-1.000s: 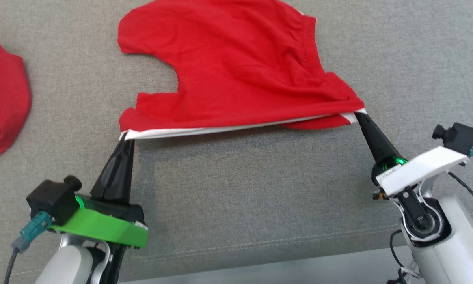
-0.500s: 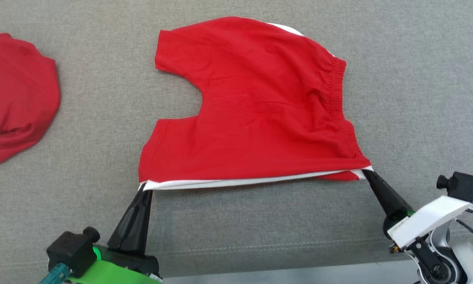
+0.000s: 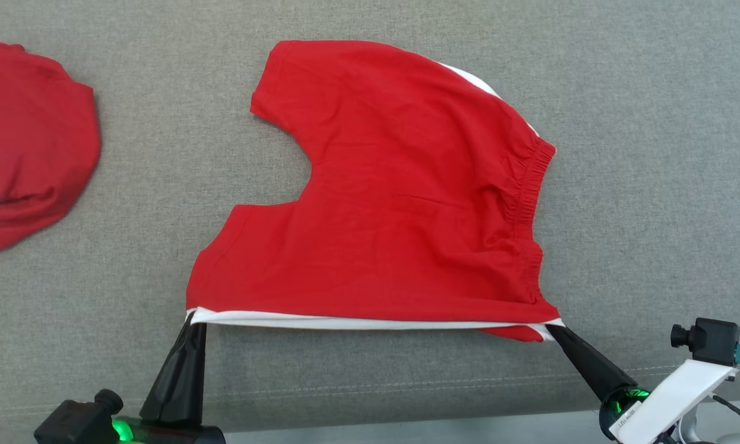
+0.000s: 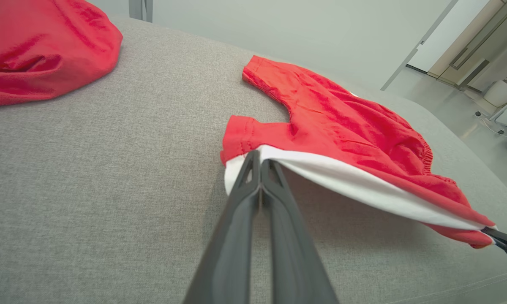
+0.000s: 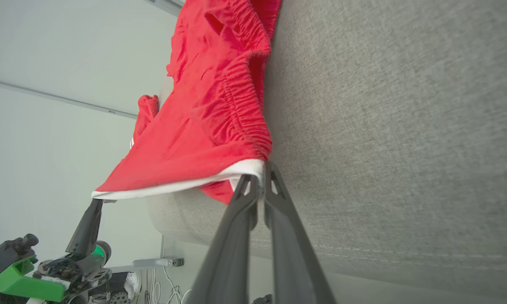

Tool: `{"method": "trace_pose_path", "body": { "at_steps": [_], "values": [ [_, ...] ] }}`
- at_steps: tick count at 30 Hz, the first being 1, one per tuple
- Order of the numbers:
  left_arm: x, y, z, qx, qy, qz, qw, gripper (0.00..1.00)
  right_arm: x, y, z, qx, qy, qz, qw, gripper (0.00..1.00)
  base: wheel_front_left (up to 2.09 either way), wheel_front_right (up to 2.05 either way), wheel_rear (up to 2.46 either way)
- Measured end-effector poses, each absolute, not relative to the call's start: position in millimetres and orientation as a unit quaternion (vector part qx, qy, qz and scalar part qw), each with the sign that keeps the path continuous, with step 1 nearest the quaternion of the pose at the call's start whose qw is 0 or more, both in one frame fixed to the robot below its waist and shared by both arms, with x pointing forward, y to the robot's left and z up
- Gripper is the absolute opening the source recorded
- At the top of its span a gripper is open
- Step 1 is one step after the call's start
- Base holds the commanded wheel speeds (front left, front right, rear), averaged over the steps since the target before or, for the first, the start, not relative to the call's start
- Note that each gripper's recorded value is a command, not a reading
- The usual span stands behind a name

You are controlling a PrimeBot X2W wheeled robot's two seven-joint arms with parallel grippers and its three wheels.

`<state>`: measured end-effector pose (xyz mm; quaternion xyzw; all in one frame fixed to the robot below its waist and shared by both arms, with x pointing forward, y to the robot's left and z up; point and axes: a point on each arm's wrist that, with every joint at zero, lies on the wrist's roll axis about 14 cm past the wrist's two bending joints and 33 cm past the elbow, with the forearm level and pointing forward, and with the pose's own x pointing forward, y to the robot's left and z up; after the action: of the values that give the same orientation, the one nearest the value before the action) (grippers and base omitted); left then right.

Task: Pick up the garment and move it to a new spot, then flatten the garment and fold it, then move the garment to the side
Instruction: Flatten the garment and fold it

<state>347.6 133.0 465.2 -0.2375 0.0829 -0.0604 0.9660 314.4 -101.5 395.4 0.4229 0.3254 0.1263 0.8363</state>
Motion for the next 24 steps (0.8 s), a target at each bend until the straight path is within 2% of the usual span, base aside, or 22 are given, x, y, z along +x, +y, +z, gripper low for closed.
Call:
{"method": "trace_pose_path", "body": {
  "at_steps": [14,24],
  "values": [
    [351,129,463,-0.224,0.095,-0.088,0.966,0.0,300,-105,419,0.459,0.349,0.151,0.803,0.0,0.0,0.0,0.0],
    [382,134,492,-0.188,0.043,-0.125,0.973,0.0,330,-122,437,0.461,0.295,0.146,0.824,0.0,0.0,0.0,0.0]
  ]
}}
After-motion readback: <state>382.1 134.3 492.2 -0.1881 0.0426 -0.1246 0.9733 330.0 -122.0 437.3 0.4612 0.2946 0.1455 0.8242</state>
